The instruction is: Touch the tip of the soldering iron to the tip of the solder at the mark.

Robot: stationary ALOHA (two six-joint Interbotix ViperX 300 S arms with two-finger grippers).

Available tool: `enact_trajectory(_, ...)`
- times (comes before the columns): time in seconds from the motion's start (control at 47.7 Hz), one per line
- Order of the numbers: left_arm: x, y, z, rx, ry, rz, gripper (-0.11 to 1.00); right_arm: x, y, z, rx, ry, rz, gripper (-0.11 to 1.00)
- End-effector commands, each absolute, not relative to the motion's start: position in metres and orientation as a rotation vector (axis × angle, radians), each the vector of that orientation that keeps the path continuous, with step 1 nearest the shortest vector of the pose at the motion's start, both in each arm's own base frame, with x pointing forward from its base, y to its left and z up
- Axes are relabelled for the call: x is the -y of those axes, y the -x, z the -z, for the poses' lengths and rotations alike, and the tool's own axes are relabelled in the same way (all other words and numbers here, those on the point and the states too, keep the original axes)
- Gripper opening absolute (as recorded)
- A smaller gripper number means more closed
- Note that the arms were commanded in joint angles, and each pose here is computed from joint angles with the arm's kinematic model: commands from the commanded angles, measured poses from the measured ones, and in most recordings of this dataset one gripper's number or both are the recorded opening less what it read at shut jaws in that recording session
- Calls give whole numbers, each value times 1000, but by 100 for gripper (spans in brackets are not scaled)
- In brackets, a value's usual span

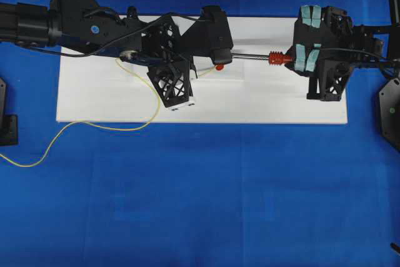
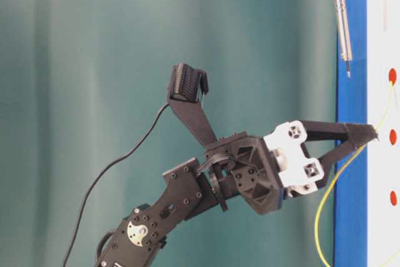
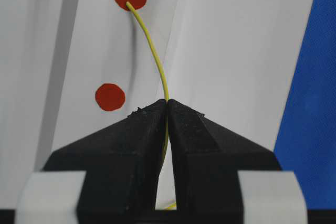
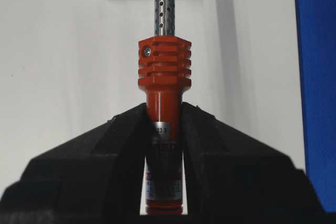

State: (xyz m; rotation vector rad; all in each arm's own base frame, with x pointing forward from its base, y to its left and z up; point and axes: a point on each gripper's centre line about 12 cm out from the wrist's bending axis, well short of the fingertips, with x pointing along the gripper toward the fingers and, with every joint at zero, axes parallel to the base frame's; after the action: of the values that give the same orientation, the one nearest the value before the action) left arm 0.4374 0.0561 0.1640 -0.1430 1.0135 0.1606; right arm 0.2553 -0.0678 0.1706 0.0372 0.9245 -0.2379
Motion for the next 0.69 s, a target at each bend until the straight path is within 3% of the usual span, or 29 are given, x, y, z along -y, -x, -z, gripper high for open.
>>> enact_trajectory(0.0,-57,-442,-177,-975,137,-159,1,69,-257,-178,-894,-39,244,6)
enact_trajectory(0.671,-57,-443,-178,-974,138,-159,1,68,-256,-165,-939,-51,241,6)
